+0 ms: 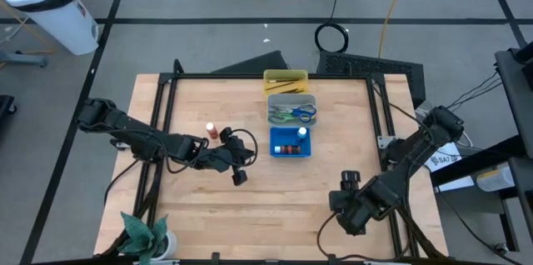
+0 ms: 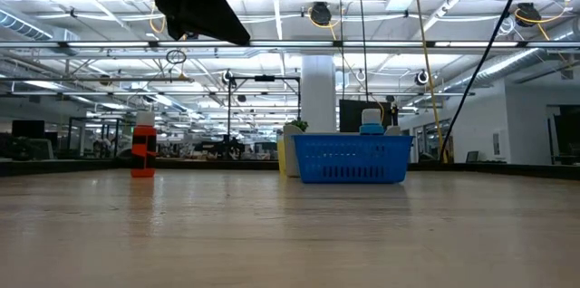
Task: Pick & Place Paint Supplies
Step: Put the yellow paint bottle into the blue bin
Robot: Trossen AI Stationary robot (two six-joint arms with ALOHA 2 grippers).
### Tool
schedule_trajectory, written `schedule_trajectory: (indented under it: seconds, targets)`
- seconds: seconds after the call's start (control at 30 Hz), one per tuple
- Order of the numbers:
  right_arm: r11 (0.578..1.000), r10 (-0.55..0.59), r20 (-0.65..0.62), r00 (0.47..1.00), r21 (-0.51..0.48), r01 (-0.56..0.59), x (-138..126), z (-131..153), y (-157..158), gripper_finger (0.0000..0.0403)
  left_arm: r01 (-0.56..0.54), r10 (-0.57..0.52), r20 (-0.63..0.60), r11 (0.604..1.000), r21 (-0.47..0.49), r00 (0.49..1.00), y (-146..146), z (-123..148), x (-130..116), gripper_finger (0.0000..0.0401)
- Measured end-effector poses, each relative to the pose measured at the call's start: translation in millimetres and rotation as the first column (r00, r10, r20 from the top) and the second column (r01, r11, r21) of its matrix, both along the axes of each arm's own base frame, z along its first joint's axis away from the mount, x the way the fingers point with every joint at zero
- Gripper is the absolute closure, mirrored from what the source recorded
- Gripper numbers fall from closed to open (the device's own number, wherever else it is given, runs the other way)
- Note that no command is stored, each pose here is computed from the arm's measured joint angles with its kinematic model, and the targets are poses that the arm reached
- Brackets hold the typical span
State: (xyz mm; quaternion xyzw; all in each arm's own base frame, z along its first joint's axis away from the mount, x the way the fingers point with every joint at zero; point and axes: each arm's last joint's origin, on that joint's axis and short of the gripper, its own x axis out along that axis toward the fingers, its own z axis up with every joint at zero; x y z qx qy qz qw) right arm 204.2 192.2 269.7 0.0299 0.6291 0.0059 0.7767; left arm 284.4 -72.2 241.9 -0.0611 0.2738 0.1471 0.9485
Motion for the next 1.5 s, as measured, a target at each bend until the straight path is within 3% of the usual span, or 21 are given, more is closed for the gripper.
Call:
schedule_trajectory:
  seconds: [0.43, 0.73, 1.0, 1.33, 1.5]
  targets:
    - [0.999, -0.027, -0.021, 0.999, 0.047, 0.028, -1.3, -33.4, 0.1, 0.0137, -0.001, 0.001, 0.000, 1.000, 0.002, 1.000, 0.0, 0.0, 0.0, 0.0364]
    - [0.995, -0.013, -0.086, 0.996, 0.096, 0.021, -5.7, -49.5, -0.9, 0.0189, -0.001, 0.001, 0.000, 1.000, 0.001, 1.000, 0.0, 0.0, 0.0, 0.0364]
    - [0.994, -0.010, -0.060, 0.998, 0.111, 0.017, -3.6, -49.2, 0.8, 0.0256, -0.001, 0.001, 0.000, 1.000, 0.002, 1.000, 0.1, 0.0, 0.0, 0.0364]
    - [0.984, -0.030, -0.086, 0.996, 0.170, 0.045, 8.1, -45.6, -11.2, 0.0296, -0.002, 0.002, 0.000, 1.000, 0.003, 1.000, 0.1, 0.0, 0.0, 0.0364]
    - [0.976, 0.042, 0.048, 0.998, 0.212, -0.051, 25.2, -17.0, -30.7, 0.0296, -0.009, 0.009, 0.002, 1.000, 0.009, 1.000, 0.3, 0.1, 0.0, 0.0364]
